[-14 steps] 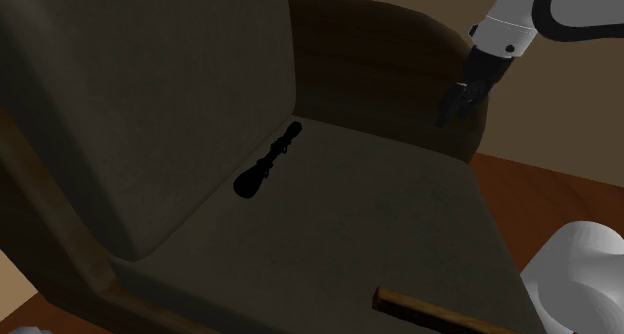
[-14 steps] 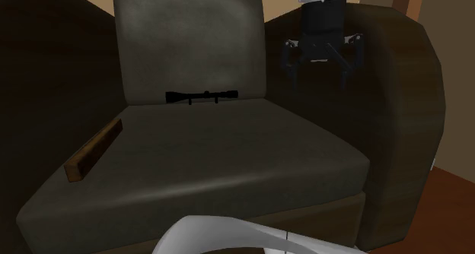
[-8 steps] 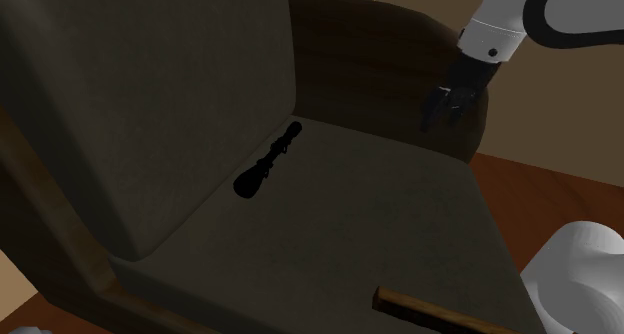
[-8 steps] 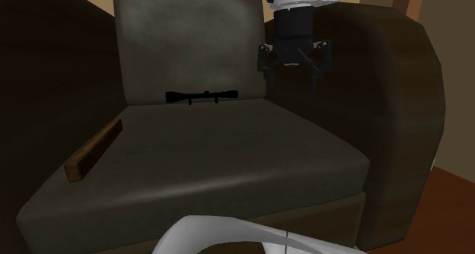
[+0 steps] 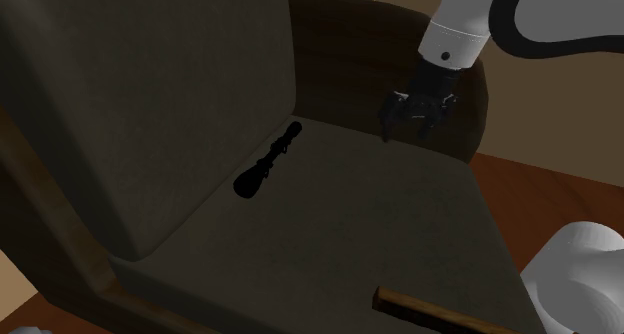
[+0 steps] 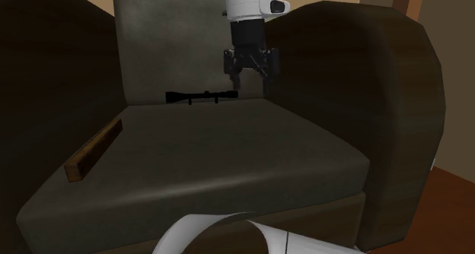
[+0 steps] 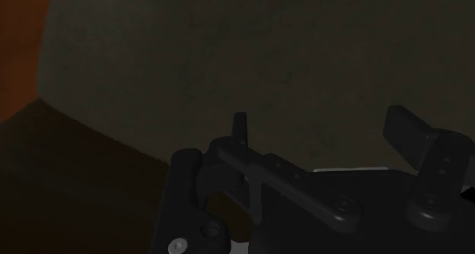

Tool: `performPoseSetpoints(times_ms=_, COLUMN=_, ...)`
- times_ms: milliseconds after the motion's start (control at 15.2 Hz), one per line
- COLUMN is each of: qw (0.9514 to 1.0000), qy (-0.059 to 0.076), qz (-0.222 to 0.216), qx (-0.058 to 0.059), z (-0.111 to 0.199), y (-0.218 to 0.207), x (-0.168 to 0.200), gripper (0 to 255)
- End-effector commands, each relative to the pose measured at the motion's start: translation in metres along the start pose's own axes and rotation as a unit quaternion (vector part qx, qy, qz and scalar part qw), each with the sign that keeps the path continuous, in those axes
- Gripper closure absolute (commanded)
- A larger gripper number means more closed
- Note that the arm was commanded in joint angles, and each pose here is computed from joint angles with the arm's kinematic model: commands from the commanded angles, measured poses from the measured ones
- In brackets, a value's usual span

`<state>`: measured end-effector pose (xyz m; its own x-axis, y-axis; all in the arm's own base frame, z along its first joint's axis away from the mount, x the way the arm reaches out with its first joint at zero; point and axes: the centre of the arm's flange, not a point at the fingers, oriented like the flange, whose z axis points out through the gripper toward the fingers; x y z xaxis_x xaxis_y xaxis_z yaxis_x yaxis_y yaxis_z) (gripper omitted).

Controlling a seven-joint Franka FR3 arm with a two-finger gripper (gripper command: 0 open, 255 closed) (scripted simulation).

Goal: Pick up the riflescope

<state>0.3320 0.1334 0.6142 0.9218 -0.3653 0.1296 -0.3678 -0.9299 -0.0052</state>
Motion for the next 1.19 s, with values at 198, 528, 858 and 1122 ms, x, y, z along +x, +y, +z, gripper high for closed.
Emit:
performPoseSetpoints(times_ms=198, qw=0.9978, qy=-0.002, qz=0.066, qx=0.004, z=0.009, y=-0.066, x=-0.003, gripper=0)
performPoseSetpoints(times_ms=528, qw=0.9916, qy=-0.003, qz=0.129, qx=0.007, z=0.015, y=-0.130, x=0.004, gripper=0)
performPoseSetpoints(times_ms=858, qw=0.9813, qy=-0.004, qz=0.192, qx=0.010, z=0.021, y=-0.193, x=0.018, gripper=0)
performPoseSetpoints(times_ms=1122, qw=0.9702, qy=-0.005, qz=0.242, qx=0.012, z=0.026, y=-0.242, x=0.036, gripper=0)
